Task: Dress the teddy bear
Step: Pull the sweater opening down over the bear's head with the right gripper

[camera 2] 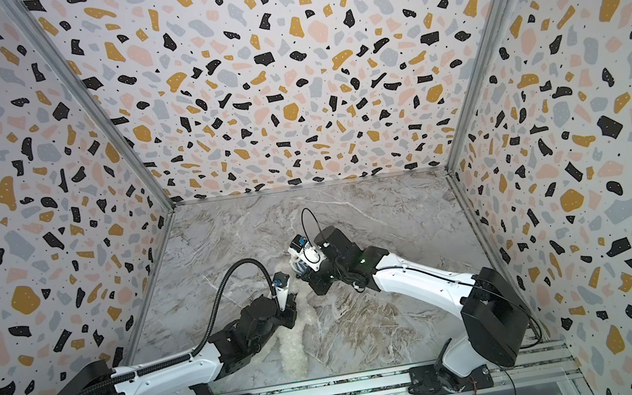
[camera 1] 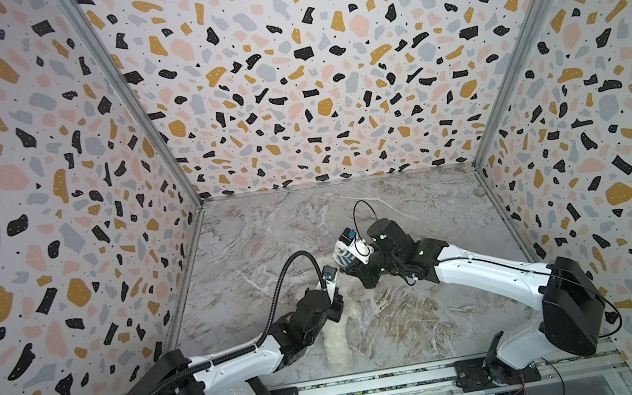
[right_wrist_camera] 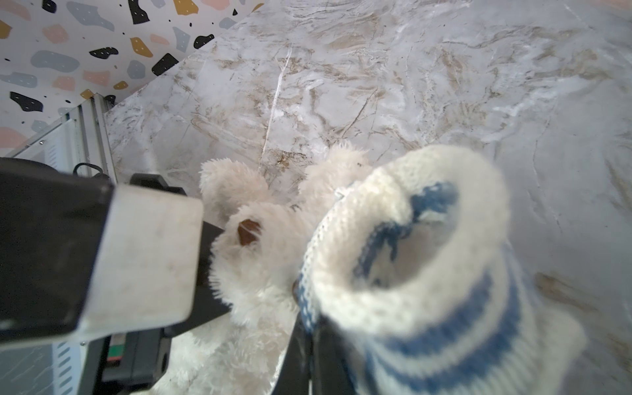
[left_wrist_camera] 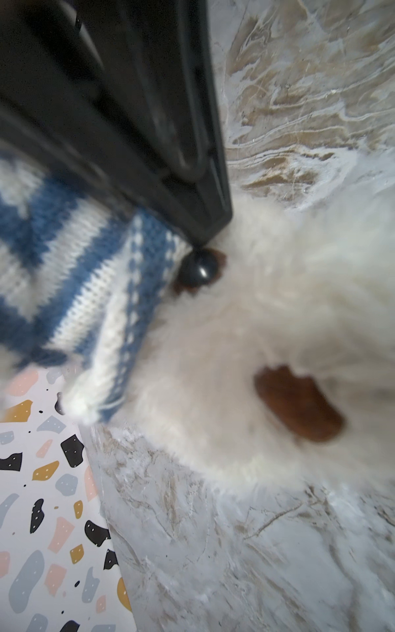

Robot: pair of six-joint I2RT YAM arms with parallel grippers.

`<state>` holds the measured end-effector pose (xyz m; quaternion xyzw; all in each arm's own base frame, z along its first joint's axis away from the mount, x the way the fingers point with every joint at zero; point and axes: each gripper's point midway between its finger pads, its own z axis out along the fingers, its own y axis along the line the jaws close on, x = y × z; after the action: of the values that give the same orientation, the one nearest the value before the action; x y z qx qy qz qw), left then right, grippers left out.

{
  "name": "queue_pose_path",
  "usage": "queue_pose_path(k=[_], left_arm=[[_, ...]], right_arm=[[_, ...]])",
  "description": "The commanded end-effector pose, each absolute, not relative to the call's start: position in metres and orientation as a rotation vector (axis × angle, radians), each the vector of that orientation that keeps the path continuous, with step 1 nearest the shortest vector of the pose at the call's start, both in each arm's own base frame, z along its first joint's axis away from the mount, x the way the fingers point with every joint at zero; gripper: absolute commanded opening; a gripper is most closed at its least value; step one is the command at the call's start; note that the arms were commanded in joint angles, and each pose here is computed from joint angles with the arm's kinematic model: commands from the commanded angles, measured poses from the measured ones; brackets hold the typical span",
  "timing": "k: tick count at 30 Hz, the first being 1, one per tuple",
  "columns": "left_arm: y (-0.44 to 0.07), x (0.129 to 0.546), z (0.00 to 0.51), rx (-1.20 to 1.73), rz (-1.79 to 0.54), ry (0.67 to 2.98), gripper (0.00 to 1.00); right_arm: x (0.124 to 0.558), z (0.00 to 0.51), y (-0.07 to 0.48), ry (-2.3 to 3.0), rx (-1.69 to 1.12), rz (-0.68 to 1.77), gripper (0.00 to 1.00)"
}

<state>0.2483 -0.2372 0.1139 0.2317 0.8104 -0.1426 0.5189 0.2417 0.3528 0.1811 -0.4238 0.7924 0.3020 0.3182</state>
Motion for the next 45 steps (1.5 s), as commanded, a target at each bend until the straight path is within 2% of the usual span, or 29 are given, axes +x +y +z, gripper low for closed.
queue_pose_path(k=[1,14,38,45], left_arm=[[-0.247,0.249,0.147,0.531,-0.409,1.818,0.0],[-0.246,0.235,0.178,0.525,-0.496,1.709,0.0],[-0.252,0.211,0.21,0.586,-0.641,1.556,0.0],[-0.25,0.208,0.217,0.576,-0.658,1.526,0.0]], right_arm=[[0.236,0.218,0.367,1.99,-1.118,0.895,0.02],[0.216,0.23,0.371,1.946,-1.184,1.019,0.06],[0.187,0.271,0.378,1.787,-1.267,0.959,0.33],[0.18,0.283,0.38,1.756,-1.275,0.94,0.34]])
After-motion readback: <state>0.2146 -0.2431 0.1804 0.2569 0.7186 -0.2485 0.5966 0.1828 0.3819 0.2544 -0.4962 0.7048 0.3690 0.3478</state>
